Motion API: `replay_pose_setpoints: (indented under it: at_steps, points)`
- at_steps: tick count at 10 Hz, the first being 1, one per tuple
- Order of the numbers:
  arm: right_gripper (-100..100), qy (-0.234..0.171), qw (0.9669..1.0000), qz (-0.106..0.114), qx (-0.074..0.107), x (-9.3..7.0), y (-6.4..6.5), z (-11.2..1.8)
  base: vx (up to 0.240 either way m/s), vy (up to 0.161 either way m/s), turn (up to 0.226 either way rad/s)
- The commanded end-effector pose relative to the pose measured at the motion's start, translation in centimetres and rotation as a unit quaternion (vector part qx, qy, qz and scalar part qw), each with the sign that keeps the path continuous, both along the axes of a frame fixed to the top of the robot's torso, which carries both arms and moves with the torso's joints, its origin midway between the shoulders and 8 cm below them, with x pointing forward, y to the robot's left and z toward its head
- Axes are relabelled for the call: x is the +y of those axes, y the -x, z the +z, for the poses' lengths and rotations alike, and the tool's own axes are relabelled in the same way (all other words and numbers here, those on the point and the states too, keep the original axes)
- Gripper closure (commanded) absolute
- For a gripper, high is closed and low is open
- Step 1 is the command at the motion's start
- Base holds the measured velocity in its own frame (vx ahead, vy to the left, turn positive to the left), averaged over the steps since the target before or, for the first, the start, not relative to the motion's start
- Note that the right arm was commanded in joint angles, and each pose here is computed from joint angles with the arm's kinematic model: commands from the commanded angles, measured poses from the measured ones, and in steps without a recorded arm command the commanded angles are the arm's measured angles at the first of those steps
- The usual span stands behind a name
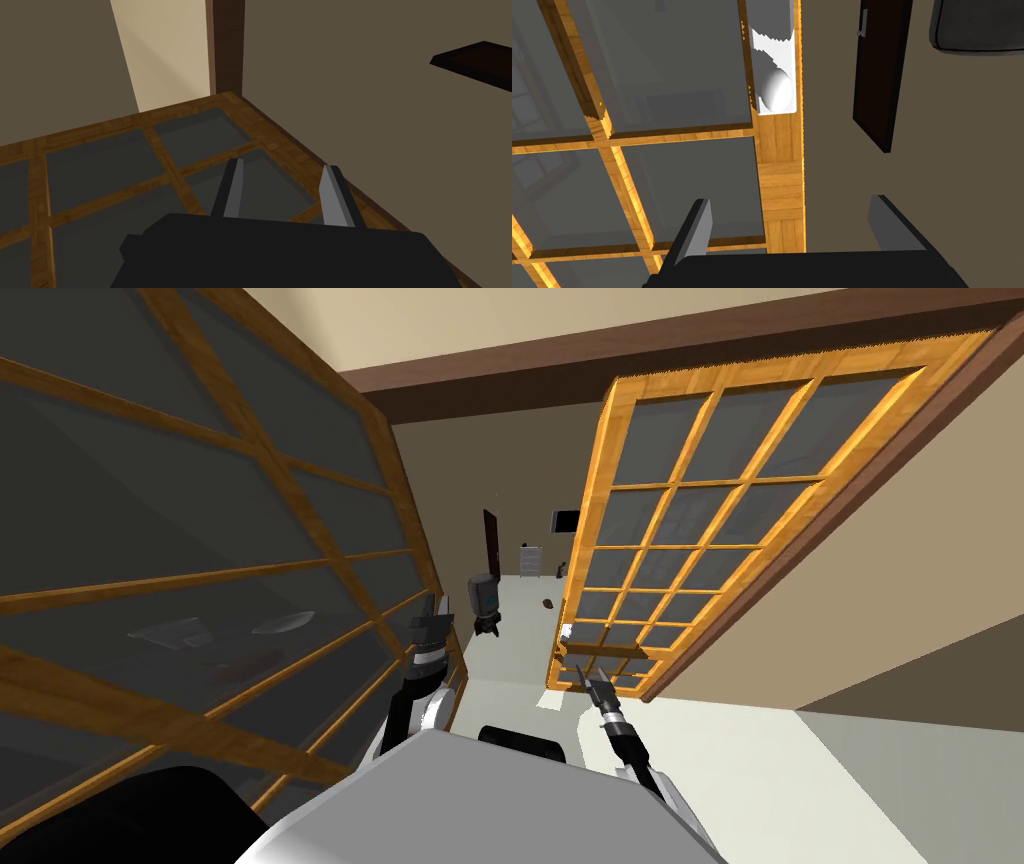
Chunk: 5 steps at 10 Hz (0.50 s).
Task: Pull the door open
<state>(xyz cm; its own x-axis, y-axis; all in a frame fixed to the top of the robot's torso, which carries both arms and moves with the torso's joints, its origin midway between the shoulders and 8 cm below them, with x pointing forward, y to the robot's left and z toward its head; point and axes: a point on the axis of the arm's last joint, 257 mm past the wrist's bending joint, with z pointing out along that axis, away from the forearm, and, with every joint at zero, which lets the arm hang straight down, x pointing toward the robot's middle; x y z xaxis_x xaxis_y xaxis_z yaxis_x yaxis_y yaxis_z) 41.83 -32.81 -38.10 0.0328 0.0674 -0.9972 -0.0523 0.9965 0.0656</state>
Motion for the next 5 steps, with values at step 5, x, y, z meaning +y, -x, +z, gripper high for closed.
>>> replay_pose_setpoints:
  at_steps: [5]
  points:
    - [-100,0.025,0.9996,-0.004,0.013,-0.9,0.6,-1.4,0.133,0.006,0.021]
